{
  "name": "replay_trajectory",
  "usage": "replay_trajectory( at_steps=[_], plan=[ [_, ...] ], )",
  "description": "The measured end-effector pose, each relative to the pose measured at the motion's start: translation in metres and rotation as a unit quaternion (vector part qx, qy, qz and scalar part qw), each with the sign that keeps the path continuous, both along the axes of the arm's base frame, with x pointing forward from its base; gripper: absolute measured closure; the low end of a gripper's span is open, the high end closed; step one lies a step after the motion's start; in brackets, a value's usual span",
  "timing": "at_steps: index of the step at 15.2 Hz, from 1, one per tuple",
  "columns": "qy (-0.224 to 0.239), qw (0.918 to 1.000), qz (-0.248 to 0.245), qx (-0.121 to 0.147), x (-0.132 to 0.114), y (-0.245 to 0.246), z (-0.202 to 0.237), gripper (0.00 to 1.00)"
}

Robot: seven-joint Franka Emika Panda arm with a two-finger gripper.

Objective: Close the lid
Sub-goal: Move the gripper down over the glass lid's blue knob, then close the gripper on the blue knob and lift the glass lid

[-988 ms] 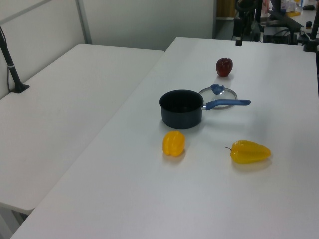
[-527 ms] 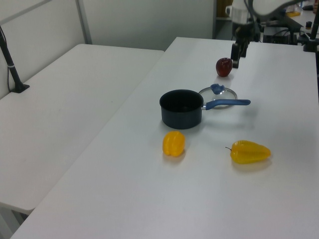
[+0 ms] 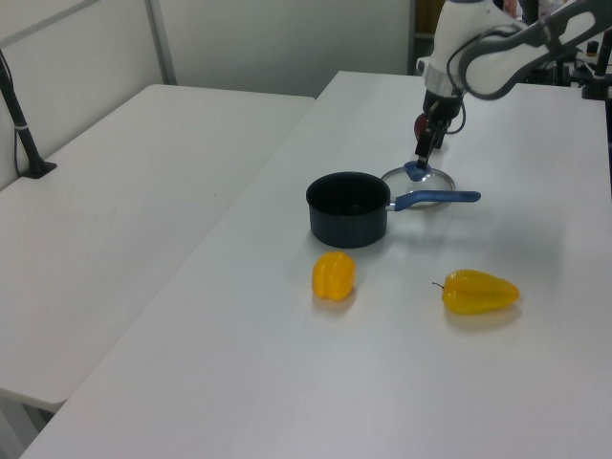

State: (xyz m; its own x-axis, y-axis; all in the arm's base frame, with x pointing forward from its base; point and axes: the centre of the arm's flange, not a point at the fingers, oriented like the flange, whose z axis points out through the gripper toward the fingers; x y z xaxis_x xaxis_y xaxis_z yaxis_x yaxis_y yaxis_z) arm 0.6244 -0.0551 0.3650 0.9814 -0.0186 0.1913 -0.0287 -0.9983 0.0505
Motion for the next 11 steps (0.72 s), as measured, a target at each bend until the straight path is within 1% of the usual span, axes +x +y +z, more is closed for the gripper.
replay_trajectory(
  at_steps=[4, 5, 7, 8, 9, 10, 11],
  plan=[
    [-0.024, 0.9997, 0.002, 0.002, 0.010, 0.000, -0.026, 0.00],
    [-0.029, 0.9996, 0.002, 0.002, 0.012, 0.000, -0.029, 0.04],
    [-0.033, 0.9995, 0.001, 0.002, 0.012, -0.002, -0.029, 0.06],
    [-0.033, 0.9994, 0.001, 0.001, 0.013, -0.002, -0.028, 0.15],
    [-0.034, 0.9994, 0.001, 0.001, 0.013, -0.002, -0.028, 0.27],
    [-0.034, 0.9994, 0.001, 0.001, 0.013, -0.002, -0.027, 0.36],
    [-0.035, 0.9994, 0.001, 0.001, 0.013, -0.003, -0.027, 0.39]
  ],
)
